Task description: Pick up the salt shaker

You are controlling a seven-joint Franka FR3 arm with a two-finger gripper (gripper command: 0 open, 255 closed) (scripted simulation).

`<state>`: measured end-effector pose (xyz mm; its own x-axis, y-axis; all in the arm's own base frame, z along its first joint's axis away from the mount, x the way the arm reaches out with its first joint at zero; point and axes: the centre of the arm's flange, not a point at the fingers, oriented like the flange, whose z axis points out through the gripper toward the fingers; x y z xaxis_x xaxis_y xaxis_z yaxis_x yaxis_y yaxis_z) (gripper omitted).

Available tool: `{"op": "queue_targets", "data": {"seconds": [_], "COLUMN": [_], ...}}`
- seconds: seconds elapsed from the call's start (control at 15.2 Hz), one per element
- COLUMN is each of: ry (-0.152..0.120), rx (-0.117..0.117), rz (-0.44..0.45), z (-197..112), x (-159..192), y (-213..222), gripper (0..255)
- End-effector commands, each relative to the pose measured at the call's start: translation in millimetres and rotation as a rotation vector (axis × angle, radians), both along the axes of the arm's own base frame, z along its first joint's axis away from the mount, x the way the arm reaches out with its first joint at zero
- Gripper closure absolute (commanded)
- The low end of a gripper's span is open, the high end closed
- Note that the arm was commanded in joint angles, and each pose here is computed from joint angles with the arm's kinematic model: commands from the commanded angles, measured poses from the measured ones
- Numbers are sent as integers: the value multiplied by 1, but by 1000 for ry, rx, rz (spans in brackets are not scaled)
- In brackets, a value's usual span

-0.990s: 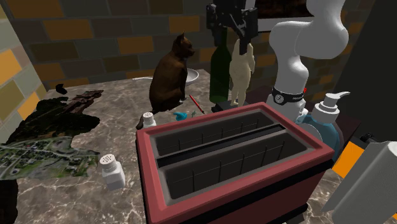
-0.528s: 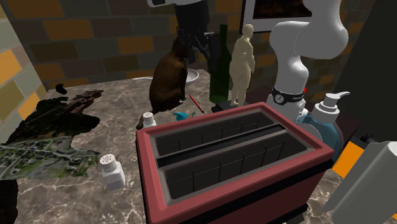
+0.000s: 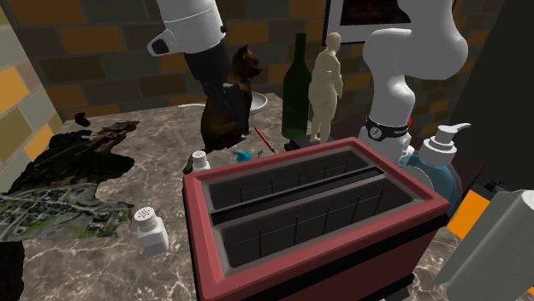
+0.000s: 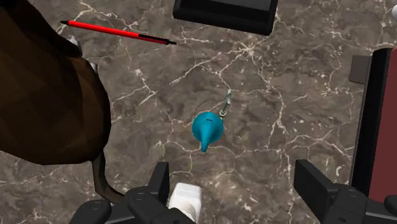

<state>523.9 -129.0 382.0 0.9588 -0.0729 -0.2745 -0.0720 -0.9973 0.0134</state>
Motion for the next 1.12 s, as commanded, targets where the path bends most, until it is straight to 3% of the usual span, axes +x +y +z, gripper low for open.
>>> {"op": "queue_targets", "data": {"seconds": [0.0, 0.46, 1.06], "ry": [9, 40, 41], "rx": [6, 26, 27], "rz": [-9, -40, -41], "z": [-18, -76, -118], "x": [19, 84, 86], "y": [-12, -57, -58], "gripper": [0, 0, 0]}}
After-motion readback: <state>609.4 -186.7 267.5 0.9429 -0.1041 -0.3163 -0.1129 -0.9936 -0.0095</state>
